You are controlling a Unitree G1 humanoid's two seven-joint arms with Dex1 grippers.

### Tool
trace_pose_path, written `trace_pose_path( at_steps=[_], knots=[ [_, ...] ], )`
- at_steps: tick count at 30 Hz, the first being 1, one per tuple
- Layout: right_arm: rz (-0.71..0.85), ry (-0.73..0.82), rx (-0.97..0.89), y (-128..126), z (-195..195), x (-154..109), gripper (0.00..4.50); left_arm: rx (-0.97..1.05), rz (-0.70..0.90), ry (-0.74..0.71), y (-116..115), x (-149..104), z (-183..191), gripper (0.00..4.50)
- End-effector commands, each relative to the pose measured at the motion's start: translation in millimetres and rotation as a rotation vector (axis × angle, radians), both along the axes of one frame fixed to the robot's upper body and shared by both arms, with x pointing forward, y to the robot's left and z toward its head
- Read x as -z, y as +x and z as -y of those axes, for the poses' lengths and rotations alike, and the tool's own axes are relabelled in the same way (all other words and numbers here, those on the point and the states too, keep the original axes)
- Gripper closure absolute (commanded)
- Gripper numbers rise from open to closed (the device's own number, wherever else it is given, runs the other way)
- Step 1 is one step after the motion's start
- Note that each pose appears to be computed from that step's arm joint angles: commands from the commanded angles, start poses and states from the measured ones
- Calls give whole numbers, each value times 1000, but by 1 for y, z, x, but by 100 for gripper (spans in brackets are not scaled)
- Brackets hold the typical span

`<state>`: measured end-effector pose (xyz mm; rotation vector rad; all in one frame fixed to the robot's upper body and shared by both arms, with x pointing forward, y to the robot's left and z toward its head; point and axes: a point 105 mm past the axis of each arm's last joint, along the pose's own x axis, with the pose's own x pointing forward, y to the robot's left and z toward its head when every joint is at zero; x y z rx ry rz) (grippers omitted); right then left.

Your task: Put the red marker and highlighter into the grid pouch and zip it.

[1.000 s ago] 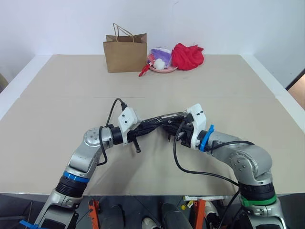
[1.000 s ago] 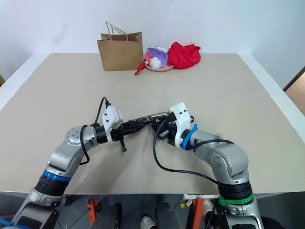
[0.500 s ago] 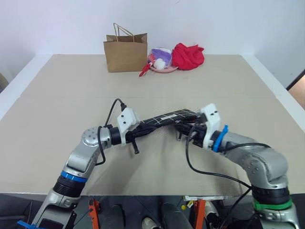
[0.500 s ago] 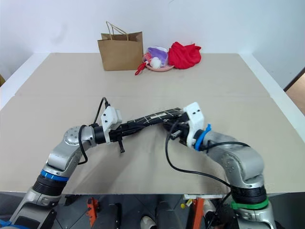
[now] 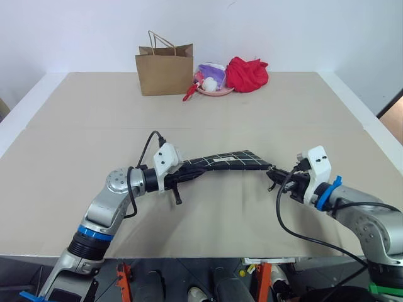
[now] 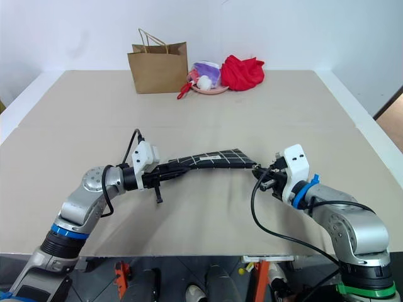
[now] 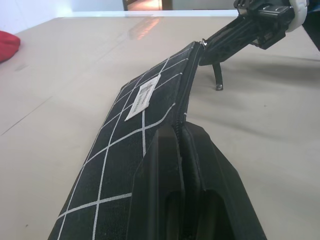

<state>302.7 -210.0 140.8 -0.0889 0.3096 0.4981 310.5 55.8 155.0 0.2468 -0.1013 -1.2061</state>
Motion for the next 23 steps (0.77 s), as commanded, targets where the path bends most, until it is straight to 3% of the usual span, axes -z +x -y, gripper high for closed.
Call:
trace_pose_path(
  at_steps=[1, 5, 8, 11, 16, 23],
  knots=[
    [115, -8, 28, 2, 12, -22, 342, -2, 14, 13, -1, -7, -9, 450],
    [168, -76, -92, -8, 6, -26, 149, 23, -15, 5, -5, -9, -16, 307],
    [201, -93, -163, -19, 8, -27, 0, 26, -42, 2, -7, -9, -26, 152],
    [238, -86, -235, -31, 10, -29, 0, 26, -76, -5, -12, -11, -38, 6],
    [324, -56, -301, -40, 10, -30, 0, -142, -57, 41, 2, -1, -77, 6],
    [381, -44, -274, -36, 19, -25, 0, -376, -45, 15, 15, 7, -104, 6]
  ],
)
